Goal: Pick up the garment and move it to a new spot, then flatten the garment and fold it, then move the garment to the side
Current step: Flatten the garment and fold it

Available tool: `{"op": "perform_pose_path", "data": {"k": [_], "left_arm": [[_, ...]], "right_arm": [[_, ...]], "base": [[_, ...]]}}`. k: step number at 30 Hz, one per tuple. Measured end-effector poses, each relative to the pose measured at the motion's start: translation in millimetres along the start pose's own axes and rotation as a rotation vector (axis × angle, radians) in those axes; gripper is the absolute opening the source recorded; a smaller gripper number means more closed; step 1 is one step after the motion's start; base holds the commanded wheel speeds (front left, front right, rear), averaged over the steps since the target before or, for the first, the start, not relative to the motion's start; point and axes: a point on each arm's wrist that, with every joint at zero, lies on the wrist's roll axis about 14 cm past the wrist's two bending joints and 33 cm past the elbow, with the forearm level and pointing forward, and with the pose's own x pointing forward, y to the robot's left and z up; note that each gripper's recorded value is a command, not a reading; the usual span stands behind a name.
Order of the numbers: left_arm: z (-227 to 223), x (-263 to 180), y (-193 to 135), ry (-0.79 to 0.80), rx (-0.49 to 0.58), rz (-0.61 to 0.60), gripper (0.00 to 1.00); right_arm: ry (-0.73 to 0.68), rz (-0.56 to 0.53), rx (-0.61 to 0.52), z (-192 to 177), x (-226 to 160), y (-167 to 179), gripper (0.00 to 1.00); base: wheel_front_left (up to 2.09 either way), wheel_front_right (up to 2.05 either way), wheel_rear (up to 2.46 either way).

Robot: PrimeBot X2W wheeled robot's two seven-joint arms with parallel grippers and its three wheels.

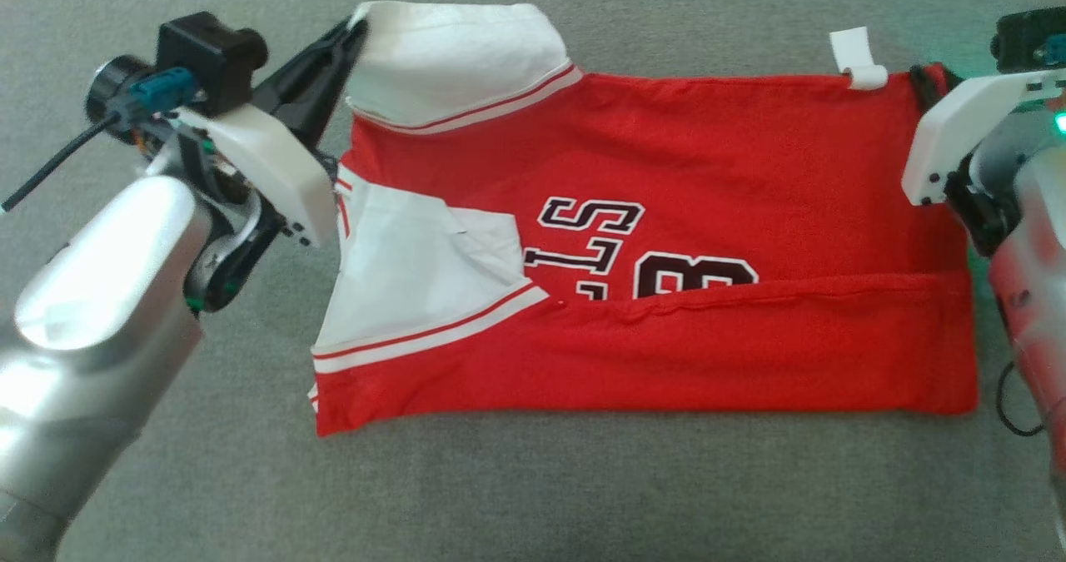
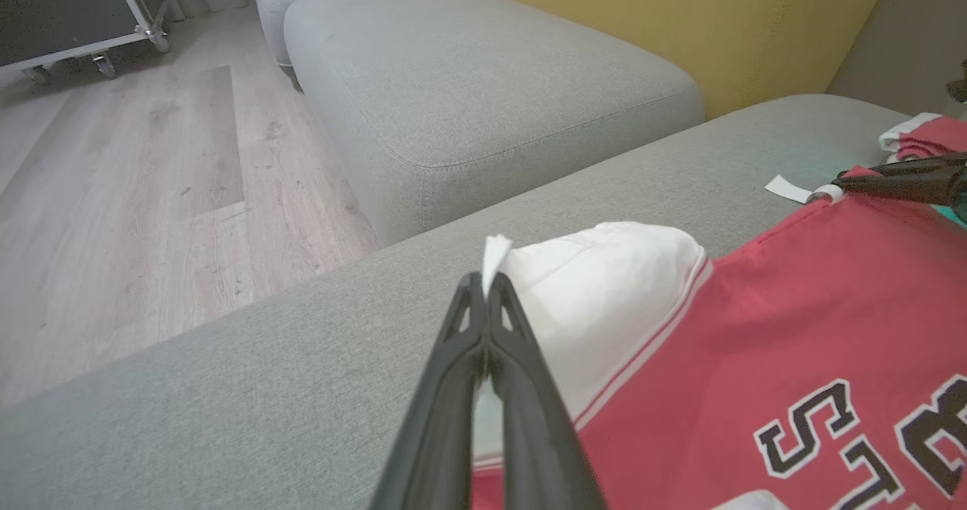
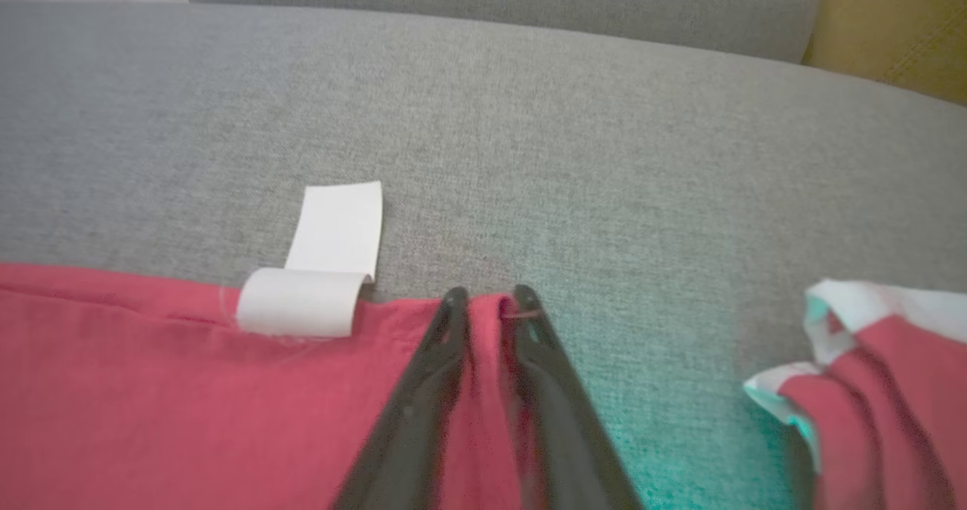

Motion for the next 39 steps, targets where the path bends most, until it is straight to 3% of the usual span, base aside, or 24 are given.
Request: {"op": "perform_pose_path", "data": {"k": [8,17,28,35,39], "left_arm": [[7,9,24,-0.034,0.024,0.08,0.0],[49,42,62,-0.157,0.197,0.159,0.0],[66,62,65,-0.235,0.191,0.152,0.0],[53,45,55,-0.211,0.083,0.128,0.0],[27,30,30,-0.127,0.024,0.056,0.0]], "right_arm": [[-0.202,-0.016,0.109,44,-17,-13,0.0],[-0.418,0.001,0.218,104,-23,-21,0.0],[-0.463,0.026,0.234,114,-23,-18,0.0],[-0.435,0.046,0.249,110,-33,-17,0.0],[-0.368,0.062,0.239,93,-40,-14,0.0]], "base": [[0.0,0.0,0.0],[0.0,0.0,0.0],[0.0,0.0,0.0],[0.0,0.0,0.0],[0.0,0.0,0.0]]}}
